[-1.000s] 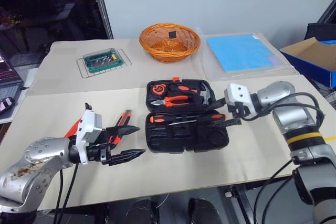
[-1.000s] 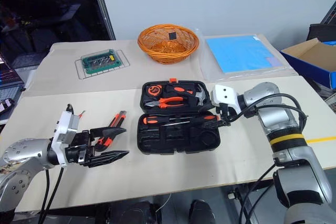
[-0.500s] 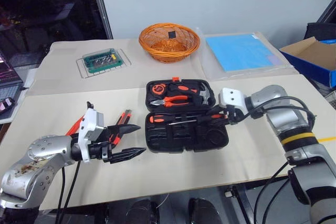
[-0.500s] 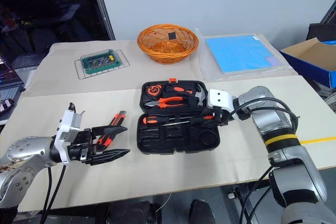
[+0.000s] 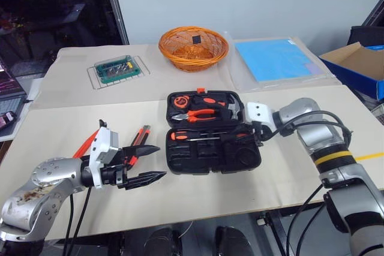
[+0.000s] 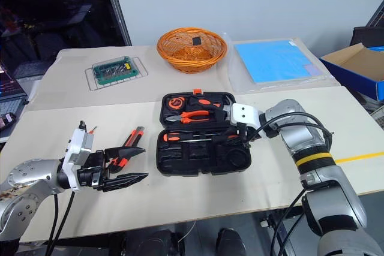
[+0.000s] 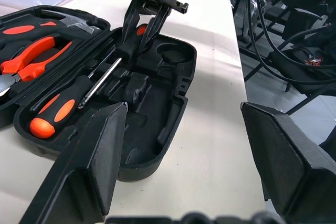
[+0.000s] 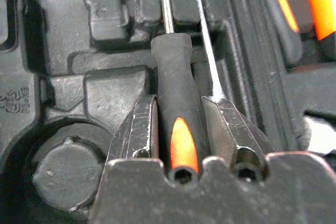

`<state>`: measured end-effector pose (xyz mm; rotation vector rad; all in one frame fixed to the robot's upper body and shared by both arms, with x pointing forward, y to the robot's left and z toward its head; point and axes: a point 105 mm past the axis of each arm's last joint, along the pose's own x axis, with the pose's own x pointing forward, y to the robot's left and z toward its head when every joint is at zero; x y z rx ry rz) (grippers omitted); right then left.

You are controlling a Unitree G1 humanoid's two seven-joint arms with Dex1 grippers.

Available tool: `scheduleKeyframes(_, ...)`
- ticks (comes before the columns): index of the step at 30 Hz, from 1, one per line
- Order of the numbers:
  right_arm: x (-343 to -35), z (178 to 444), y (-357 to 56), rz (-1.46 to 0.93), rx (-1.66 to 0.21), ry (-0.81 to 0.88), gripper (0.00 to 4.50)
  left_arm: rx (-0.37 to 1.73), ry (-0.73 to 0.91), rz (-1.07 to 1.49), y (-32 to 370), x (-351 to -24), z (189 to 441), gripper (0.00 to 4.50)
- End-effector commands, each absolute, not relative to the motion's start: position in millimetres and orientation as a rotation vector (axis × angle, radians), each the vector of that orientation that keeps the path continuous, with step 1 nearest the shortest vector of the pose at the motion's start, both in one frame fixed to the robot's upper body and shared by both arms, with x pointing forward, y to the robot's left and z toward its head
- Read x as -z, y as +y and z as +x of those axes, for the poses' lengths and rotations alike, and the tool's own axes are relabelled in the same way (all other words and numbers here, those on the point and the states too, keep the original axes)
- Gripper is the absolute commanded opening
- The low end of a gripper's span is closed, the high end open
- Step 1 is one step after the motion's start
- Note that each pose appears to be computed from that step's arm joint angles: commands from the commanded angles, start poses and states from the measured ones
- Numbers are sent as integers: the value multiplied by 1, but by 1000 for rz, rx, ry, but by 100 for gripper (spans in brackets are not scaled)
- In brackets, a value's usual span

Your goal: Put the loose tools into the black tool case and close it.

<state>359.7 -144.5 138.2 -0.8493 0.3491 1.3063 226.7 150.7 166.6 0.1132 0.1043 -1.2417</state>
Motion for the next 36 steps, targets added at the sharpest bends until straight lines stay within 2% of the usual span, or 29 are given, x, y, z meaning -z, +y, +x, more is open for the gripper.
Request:
scheduleKeyframes(1, -138, 358, -145, -869, -1305, 358, 98, 1263, 67, 145, 148, -173, 224, 371)
scheduleKeyframes(2, -137, 357, -146, -866, -1305, 367, 98, 1263, 67, 146, 148, -173, 224, 371)
scheduleKeyframes(4, -137, 353, -148, -835, -1329, 381, 199, 1265, 69, 145, 148, -172, 224, 371)
scheduleKeyframes(8, -149, 347, -145, -849, -1355, 310, 327, 1263, 70, 143, 149, -172, 224, 371)
scheduleKeyframes(13, -177, 338, -140, -732, -1389, 214, 327, 1262, 70, 141, 149, -170, 225, 371)
scheduleKeyframes(15, -191, 338, -137, -594, -1363, 183, 327, 1259, 66, 138, 149, -170, 226, 371)
scheduleKeyframes(19, -207, 342, -133, -387, -1190, 49, 221, 1251, 62, 137, 149, -169, 226, 371)
scheduleKeyframes(25, -172, 323, -120, -340, -942, 21, 10, 1250, 58, 142, 149, -169, 226, 371)
scheduleKeyframes(30, -127, 321, -120, -441, -828, 136, 4, 1259, 60, 144, 148, -169, 229, 371)
scheduleKeyframes(34, -75, 306, -117, -594, -944, 330, 4, 1270, 65, 149, 149, -168, 232, 371)
scheduleKeyframes(36, -64, 308, -122, -673, -936, 361, 4, 1265, 69, 160, 151, -166, 233, 371)
